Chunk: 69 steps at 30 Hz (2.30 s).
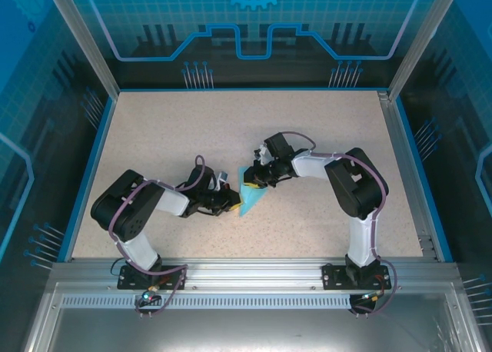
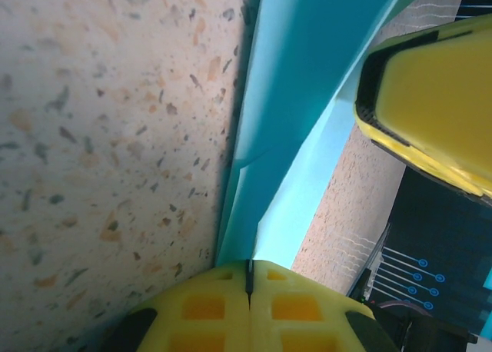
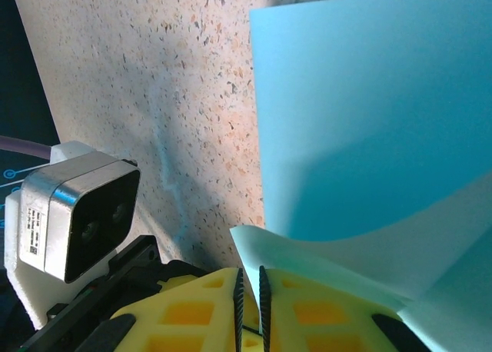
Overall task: Fold a paper plane with a square sheet of paper (pick it up from the middle)
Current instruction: Fourth fold the wing at the center of the table.
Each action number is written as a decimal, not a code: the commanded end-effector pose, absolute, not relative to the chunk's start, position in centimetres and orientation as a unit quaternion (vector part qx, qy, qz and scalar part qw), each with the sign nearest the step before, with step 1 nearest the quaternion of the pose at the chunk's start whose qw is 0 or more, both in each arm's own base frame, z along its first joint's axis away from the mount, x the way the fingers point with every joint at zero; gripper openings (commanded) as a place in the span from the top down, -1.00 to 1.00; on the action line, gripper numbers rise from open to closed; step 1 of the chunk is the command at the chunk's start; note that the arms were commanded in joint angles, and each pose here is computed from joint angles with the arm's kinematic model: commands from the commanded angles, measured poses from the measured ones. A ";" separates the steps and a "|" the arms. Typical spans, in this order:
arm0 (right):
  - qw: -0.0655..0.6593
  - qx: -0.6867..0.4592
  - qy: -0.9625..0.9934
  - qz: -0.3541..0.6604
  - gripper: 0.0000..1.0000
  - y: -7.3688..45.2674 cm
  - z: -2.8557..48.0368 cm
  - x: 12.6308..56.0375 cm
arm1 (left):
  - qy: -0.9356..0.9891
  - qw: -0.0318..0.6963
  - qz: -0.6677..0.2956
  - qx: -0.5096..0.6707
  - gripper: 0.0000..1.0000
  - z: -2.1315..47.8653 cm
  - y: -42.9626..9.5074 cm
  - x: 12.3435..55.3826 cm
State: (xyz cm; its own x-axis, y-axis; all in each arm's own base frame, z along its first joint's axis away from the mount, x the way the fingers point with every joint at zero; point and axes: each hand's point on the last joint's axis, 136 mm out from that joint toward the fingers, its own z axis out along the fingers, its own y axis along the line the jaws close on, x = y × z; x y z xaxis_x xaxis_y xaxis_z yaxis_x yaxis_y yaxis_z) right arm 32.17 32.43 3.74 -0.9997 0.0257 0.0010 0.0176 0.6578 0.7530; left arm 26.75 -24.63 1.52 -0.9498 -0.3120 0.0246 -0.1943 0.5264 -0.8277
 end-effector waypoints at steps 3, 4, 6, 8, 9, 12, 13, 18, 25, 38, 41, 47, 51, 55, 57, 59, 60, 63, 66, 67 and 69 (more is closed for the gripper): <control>0.000 0.021 0.908 0.418 0.67 32.3 3.7 32.4 | 0.889 0.047 -0.417 -0.185 1.00 -1.9 -23.3 25.4; 0.002 0.023 0.909 0.416 0.66 32.2 3.7 32.5 | 0.889 0.049 -0.417 -0.184 1.00 -1.8 -23.4 25.4; 0.007 0.030 0.909 0.415 0.67 31.8 3.8 32.7 | 0.889 0.052 -0.415 -0.188 1.00 -1.9 -23.2 25.3; 0.014 0.035 0.909 0.414 0.66 31.5 4.0 33.0 | 0.889 0.053 -0.415 -0.188 1.00 -1.9 -23.2 25.2; 0.016 0.037 0.909 0.415 0.66 31.3 4.1 33.1 | 0.889 0.054 -0.414 -0.189 1.00 -1.8 -23.1 25.2; 0.017 0.039 0.904 0.426 0.66 31.3 4.6 33.2 | 0.888 0.059 -0.416 -0.187 1.00 -1.6 -23.2 25.3; 0.019 0.039 0.903 0.428 0.66 31.4 4.7 33.2 | 0.888 0.059 -0.417 -0.186 1.00 -1.5 -23.2 25.2; 0.013 0.029 0.899 0.437 0.66 32.1 4.9 32.9 | 0.889 0.062 -0.413 -0.189 1.00 -1.6 -23.2 25.3; -0.003 0.025 0.901 0.433 0.66 32.7 3.8 32.7 | 0.888 0.064 -0.413 -0.193 1.00 -1.7 -23.1 25.2; -0.022 0.017 0.904 0.426 0.66 33.2 2.4 32.4 | 0.890 0.057 -0.412 -0.188 1.00 -1.9 -23.5 25.0; -0.022 0.017 0.907 0.421 0.66 33.1 2.2 32.4 | 0.891 0.056 -0.411 -0.187 1.00 -2.0 -23.5 24.9; -0.029 0.015 0.907 0.419 0.66 33.0 1.7 32.2 | 0.892 0.056 -0.410 -0.183 1.00 -2.0 -23.6 24.8; -0.036 0.019 0.915 0.402 0.66 32.5 0.9 31.9 | 0.894 0.047 -0.411 -0.171 1.00 -1.9 -24.1 24.6; -0.042 0.018 0.921 0.386 0.67 31.9 0.0 31.4 | 0.890 0.030 -0.434 -0.137 0.90 -0.7 -25.2 24.1; -0.046 0.017 0.923 0.382 0.68 31.8 -0.3 31.2 | 0.890 0.025 -0.439 -0.121 0.80 0.0 -25.7 23.8; -0.049 0.016 0.925 0.378 0.68 31.6 -0.6 31.0 | 0.890 0.027 -0.441 -0.113 0.70 0.6 -26.0 23.8; -0.048 0.015 0.925 0.377 0.68 31.5 -0.6 30.9 | 0.890 0.028 -0.440 -0.112 0.68 0.9 -26.0 23.7; -0.049 0.015 0.926 0.373 0.68 31.4 -0.8 30.8 | 0.894 0.031 -0.434 -0.111 0.64 1.3 -25.7 23.6; -0.049 0.011 0.927 0.372 0.68 31.4 -0.8 30.8 | 0.895 0.032 -0.430 -0.115 0.65 1.4 -25.4 23.5; -0.050 0.011 0.927 0.371 0.68 31.3 -0.9 30.8 | 0.896 0.032 -0.428 -0.117 0.66 1.4 -25.4 23.4; -0.051 0.010 0.928 0.370 0.68 31.3 -0.9 30.7 | 0.896 0.033 -0.427 -0.121 0.65 1.4 -25.3 23.4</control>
State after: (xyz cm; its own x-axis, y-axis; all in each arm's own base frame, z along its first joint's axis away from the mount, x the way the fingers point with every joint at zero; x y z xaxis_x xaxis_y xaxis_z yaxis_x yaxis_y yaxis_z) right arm 32.48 32.37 1.74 -0.9998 -0.0134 0.0178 0.0043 0.6665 0.7455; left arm 24.63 -25.72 1.94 -0.9649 -0.2617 0.0218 -0.1744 0.5764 -0.7983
